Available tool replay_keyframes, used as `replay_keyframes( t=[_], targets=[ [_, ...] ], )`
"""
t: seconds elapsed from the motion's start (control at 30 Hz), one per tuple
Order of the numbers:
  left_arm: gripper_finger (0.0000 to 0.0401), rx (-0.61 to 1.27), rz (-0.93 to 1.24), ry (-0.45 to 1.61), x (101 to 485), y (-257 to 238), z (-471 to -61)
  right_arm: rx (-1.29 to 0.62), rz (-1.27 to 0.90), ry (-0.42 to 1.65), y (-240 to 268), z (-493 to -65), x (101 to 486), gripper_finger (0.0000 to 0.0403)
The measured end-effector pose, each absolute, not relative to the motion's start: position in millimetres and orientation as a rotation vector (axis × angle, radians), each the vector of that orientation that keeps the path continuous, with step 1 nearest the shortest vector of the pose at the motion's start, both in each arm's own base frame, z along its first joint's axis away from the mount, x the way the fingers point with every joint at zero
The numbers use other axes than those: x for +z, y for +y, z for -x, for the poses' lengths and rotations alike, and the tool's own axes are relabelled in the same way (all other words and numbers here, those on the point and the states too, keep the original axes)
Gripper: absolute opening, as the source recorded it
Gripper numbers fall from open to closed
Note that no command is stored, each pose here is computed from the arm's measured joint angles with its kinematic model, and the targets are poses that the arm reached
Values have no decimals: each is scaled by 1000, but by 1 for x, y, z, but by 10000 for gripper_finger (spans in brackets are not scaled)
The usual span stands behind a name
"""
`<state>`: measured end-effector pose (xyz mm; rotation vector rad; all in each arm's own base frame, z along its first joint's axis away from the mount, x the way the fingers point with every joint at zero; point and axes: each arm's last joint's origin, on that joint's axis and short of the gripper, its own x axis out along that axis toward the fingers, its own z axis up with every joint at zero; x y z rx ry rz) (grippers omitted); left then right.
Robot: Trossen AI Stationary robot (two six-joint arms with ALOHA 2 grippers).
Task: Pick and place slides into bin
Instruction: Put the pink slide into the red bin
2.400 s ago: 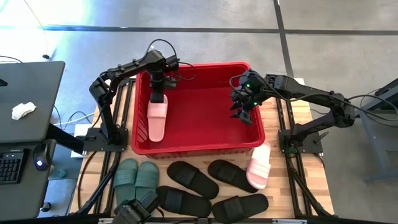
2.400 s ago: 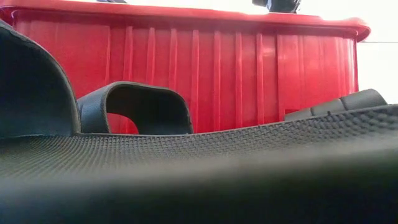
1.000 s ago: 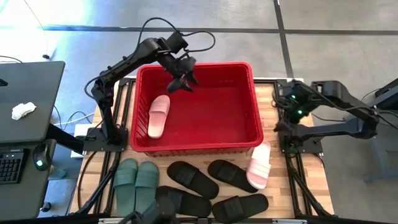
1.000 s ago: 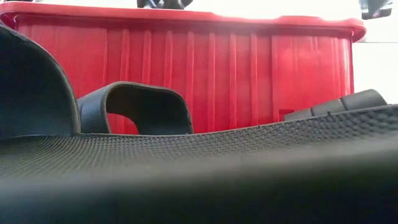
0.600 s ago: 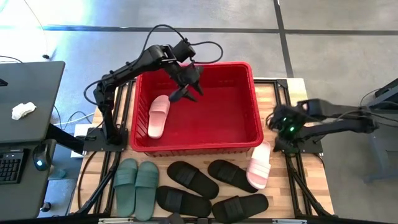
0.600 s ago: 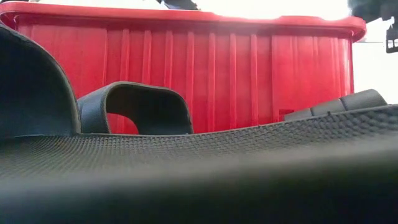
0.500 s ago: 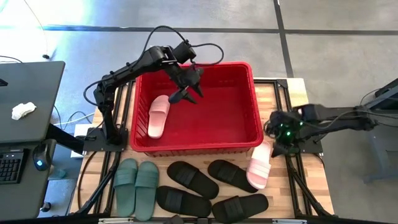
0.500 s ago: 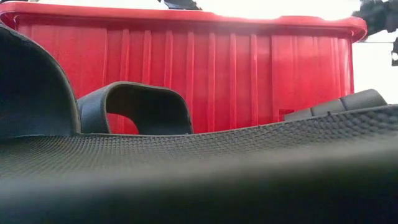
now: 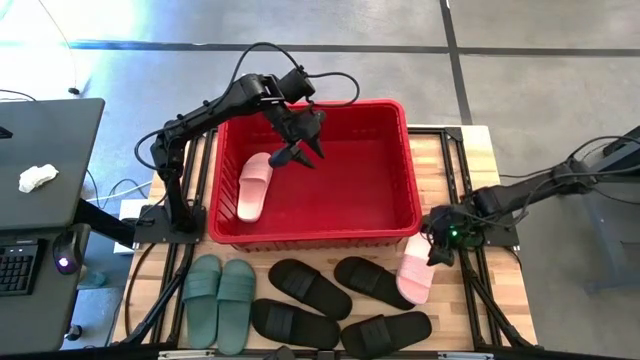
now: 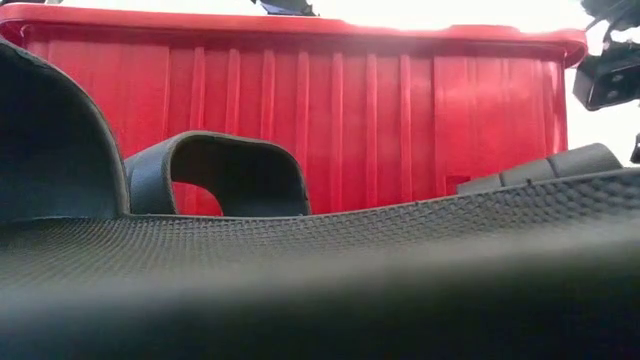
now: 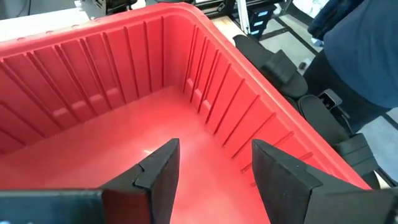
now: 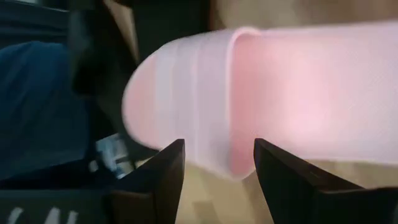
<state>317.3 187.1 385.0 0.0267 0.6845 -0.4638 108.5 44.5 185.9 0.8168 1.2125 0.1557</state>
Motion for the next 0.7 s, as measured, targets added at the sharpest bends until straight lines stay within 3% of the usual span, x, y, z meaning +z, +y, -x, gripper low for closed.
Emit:
replay_keyframes(
  t=[0.7],
  targets=[
    [184,-455,-4,689,385,187,-317,190,-767,1169,52,-110,186,183]
  ],
)
